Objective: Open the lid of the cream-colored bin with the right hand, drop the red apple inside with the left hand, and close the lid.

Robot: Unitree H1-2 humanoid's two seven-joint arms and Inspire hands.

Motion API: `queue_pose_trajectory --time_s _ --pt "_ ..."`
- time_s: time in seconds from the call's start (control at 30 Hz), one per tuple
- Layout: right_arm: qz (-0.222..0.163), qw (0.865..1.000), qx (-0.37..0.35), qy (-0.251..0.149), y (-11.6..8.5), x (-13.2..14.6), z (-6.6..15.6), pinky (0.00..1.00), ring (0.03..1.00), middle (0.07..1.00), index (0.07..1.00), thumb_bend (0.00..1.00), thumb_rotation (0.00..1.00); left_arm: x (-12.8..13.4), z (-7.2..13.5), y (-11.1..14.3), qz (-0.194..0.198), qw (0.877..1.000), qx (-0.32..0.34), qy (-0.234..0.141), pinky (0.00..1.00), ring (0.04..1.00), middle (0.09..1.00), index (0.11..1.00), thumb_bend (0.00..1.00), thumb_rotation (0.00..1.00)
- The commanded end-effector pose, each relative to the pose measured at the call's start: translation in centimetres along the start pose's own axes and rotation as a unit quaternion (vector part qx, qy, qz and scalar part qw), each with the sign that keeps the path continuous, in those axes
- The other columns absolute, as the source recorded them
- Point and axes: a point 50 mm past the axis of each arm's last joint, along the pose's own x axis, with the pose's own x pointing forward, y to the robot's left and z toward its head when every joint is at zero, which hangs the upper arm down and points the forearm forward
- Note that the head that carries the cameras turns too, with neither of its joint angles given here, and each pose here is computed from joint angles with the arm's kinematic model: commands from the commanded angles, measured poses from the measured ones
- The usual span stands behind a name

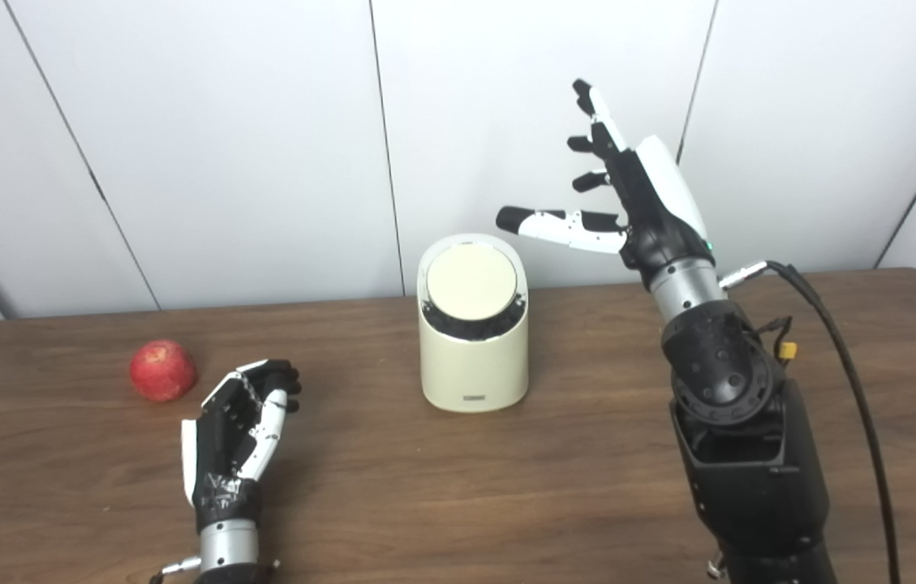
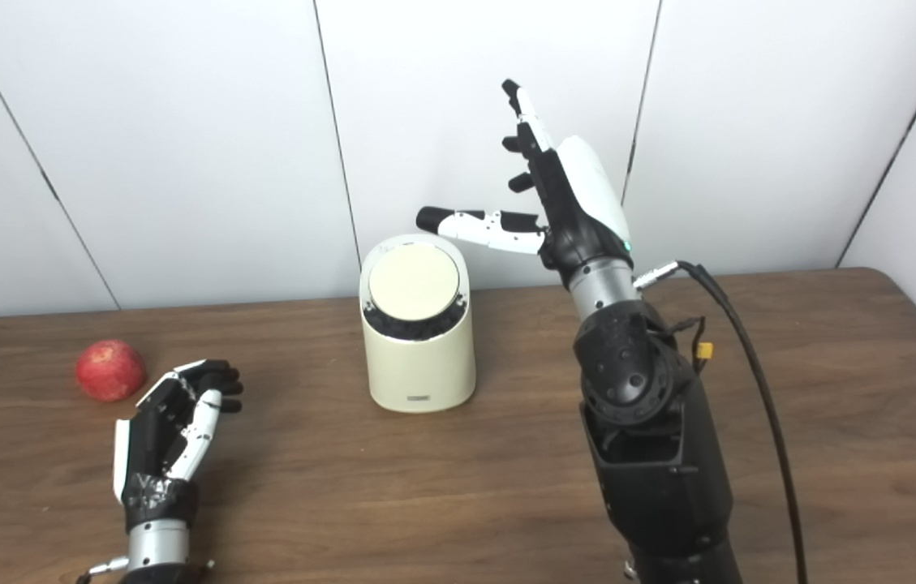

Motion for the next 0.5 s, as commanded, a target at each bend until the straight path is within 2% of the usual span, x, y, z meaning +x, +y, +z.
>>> queue_pose_trajectory --time_s 0.0,0.17,0.23,0.47 --pt "-0.025 0.999 -0.008 -0.035 -0.6 1.3 1.9 0.80 0.933 0.993 1.000 0.97 0.57 -0.1 -0.3 -0.5 -0.005 1.000 0.002 -0.011 0.54 0.600 0.610 0.596 0.26 0.30" --pt "-0.010 0.999 -0.044 -0.016 0.8 1.6 0.9 0.81 0.955 1.000 1.000 0.98 0.58 -0.2 -0.5 -0.7 -0.008 1.000 0.005 -0.011 0.54 0.610 0.624 0.602 0.26 0.28" --pt "-0.004 0.998 -0.057 -0.009 1.4 1.7 0.5 0.77 0.924 0.990 0.997 1.00 0.60 -0.3 -0.4 -0.9 -0.007 1.000 0.003 -0.008 0.54 0.607 0.622 0.602 0.27 0.28" --pt "0.022 0.997 -0.071 0.013 2.9 1.9 -0.9 0.81 0.941 0.986 0.998 1.00 0.57 -0.4 -0.4 -1.1 -0.005 1.000 -0.003 -0.009 0.54 0.607 0.618 0.601 0.28 0.30"
